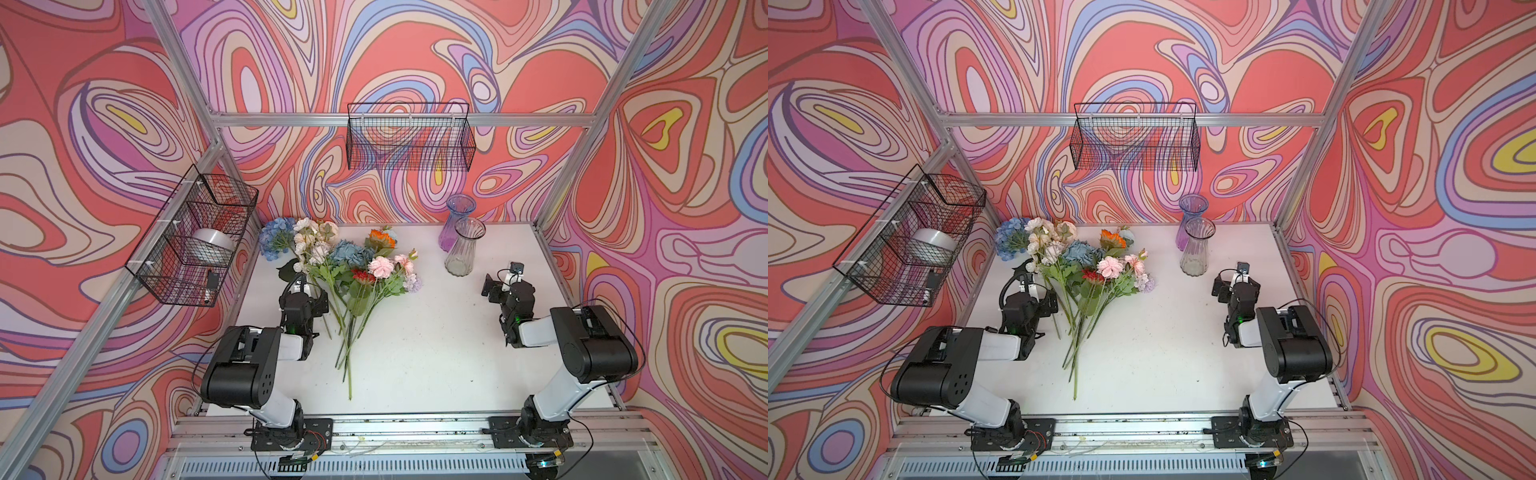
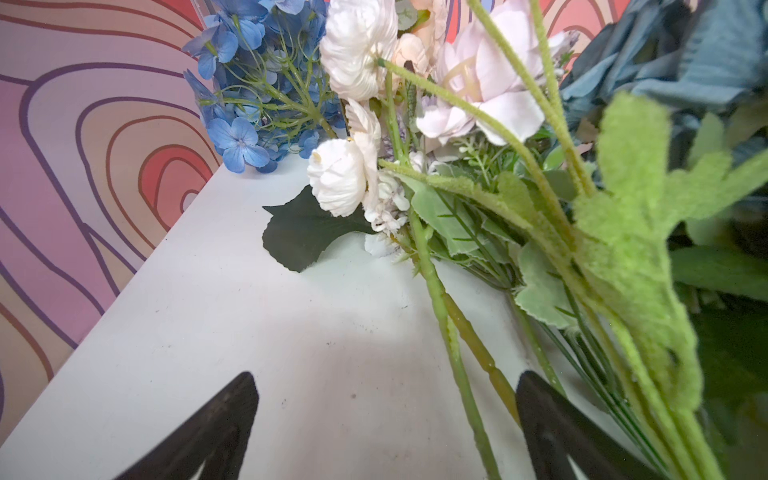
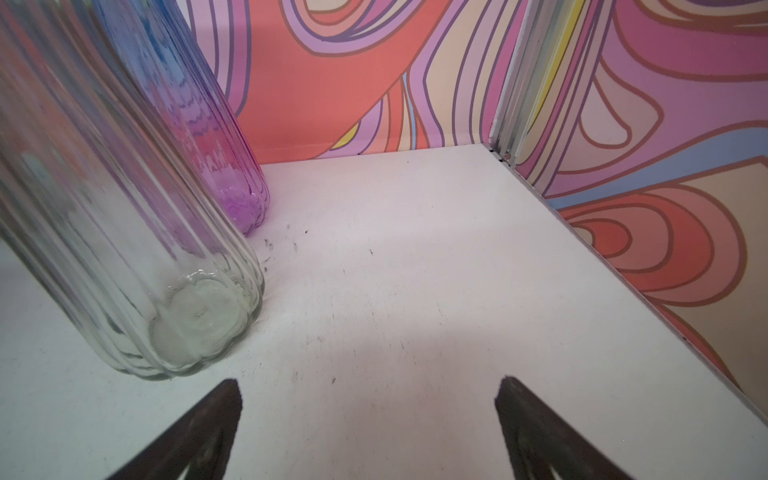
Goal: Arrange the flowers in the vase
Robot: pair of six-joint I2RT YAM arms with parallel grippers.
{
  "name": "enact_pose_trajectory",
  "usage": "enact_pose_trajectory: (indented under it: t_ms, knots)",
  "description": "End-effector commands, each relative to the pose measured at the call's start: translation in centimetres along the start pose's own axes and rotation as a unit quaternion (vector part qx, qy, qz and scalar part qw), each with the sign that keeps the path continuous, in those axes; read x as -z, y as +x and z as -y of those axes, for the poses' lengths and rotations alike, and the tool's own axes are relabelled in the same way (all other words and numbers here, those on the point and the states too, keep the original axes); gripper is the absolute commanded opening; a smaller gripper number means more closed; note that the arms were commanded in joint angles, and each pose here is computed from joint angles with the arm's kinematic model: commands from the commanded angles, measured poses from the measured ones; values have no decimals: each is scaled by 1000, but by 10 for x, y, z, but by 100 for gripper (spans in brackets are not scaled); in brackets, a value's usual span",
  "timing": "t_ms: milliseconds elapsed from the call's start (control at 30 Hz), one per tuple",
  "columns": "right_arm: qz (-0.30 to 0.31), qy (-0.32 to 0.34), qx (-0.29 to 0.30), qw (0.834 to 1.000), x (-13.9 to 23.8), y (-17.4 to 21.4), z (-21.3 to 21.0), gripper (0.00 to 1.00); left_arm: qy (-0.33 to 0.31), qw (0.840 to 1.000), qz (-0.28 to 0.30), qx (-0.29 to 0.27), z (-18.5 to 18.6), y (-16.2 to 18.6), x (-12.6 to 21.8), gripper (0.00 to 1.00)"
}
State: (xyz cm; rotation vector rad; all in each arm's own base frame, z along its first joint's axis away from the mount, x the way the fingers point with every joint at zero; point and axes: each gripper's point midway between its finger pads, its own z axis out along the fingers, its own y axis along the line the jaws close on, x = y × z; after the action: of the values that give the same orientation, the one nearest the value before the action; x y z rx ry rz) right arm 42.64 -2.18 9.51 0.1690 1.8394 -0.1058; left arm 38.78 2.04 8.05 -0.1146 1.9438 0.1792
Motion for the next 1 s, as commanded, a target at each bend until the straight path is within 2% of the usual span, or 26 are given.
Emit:
enact_pose_trajectory:
  t_ms: [0,100,233,367,500,633,733,800,833,900,967]
  knots:
    - [6,3,-2,1000,1,-1,2,98,-3,1000,14,11,-2,-10,2,100]
    - [2,11,-4,1000,3,-12,4,98,-33,999,20,27,-14,-15,7,100]
    - [-14,23,-14,1000,13,-37,8,98,-35,998,38,27,-16,-24,18,100]
    - [-41,25,-52,997,28,-64,8,97,-61,996,48,38,-28,-38,34,100]
    - [-97,11,-101,990,43,-83,0,92,-68,993,65,68,-34,-63,50,100]
    - [-142,7,-135,980,50,-114,-7,87,-4,992,76,97,-9,-90,66,97]
    - [-177,-21,-148,973,46,-134,-22,84,75,990,88,83,34,-114,81,95]
    - [-209,-66,-143,965,38,-143,-42,78,127,985,91,68,62,-125,92,93]
    - [-229,-80,-144,959,32,-144,-50,75,151,980,105,71,74,-142,99,93]
    - [-263,-103,-147,948,22,-147,-63,69,189,972,110,83,90,-156,106,93]
    - [-295,-113,-153,936,10,-147,-71,66,218,965,114,92,103,-168,111,100]
